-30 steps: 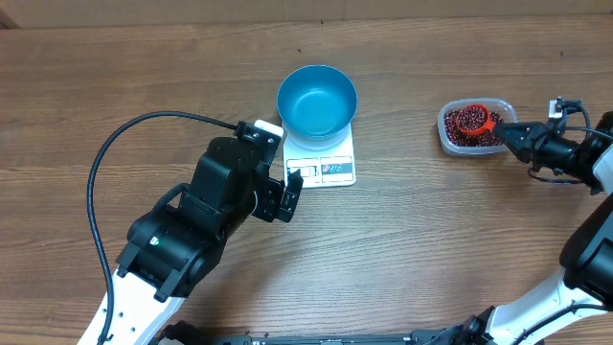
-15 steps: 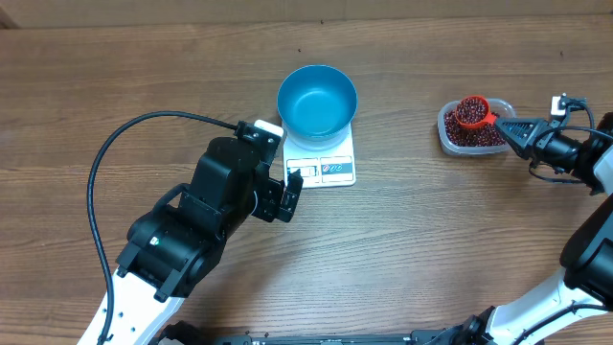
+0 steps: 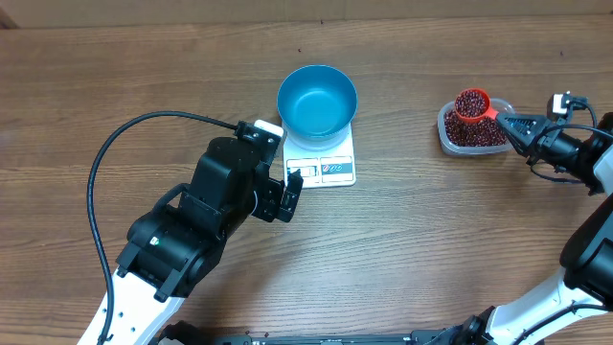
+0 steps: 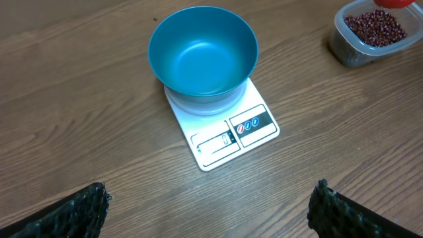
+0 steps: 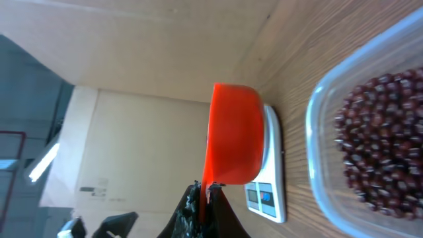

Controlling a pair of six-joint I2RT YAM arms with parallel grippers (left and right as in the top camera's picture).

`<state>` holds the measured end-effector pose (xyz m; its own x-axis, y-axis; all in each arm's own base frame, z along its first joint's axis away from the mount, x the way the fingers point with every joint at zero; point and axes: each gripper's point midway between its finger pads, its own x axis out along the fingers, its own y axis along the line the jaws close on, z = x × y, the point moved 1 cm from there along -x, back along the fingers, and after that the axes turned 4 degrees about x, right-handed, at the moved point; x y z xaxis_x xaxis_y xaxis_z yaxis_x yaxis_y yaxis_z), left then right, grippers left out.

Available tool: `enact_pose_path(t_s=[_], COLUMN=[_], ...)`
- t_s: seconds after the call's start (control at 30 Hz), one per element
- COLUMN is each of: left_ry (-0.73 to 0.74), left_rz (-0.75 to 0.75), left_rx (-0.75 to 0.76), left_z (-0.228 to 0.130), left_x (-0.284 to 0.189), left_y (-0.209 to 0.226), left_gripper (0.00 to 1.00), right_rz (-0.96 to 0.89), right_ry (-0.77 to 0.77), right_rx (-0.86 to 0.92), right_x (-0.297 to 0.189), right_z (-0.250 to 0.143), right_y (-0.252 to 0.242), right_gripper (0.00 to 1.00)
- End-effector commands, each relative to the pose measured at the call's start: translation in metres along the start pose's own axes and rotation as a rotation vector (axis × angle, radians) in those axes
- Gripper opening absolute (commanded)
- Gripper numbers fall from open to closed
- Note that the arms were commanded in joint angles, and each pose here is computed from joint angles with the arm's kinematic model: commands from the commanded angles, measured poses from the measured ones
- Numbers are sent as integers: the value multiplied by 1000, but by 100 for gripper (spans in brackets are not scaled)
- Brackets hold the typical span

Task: Scoop item into bowl and weigh 150g on scale
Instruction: 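Lift the bean-filled scoop out of the tub with the right gripper, then carry the filled scoop left over the teal bowl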

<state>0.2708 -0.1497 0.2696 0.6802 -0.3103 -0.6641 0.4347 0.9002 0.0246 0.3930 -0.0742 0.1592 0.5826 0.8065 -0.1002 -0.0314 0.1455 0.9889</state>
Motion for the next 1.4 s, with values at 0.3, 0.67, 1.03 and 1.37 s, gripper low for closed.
enact_pose_path(t_s=[0.3, 0.67, 1.03, 1.37], left_ry=[-13, -13, -13, -13], left_rz=[16, 16, 16, 16], left_rx=[-7, -7, -7, -7], left_z=[5, 5, 5, 5], left_x=[-2, -2, -2, -2], left_y=[3, 3, 3, 3], left_gripper=[99, 100, 99, 99], right_rz=[100, 121, 71, 18], right_ry=[192, 377, 457, 450], right_rx=[-5, -28, -69, -170], right_x=[62, 125, 182, 228], right_z=[-34, -70, -89, -111], right_y=[26, 42, 55, 59], right_gripper=[4, 4, 4, 4])
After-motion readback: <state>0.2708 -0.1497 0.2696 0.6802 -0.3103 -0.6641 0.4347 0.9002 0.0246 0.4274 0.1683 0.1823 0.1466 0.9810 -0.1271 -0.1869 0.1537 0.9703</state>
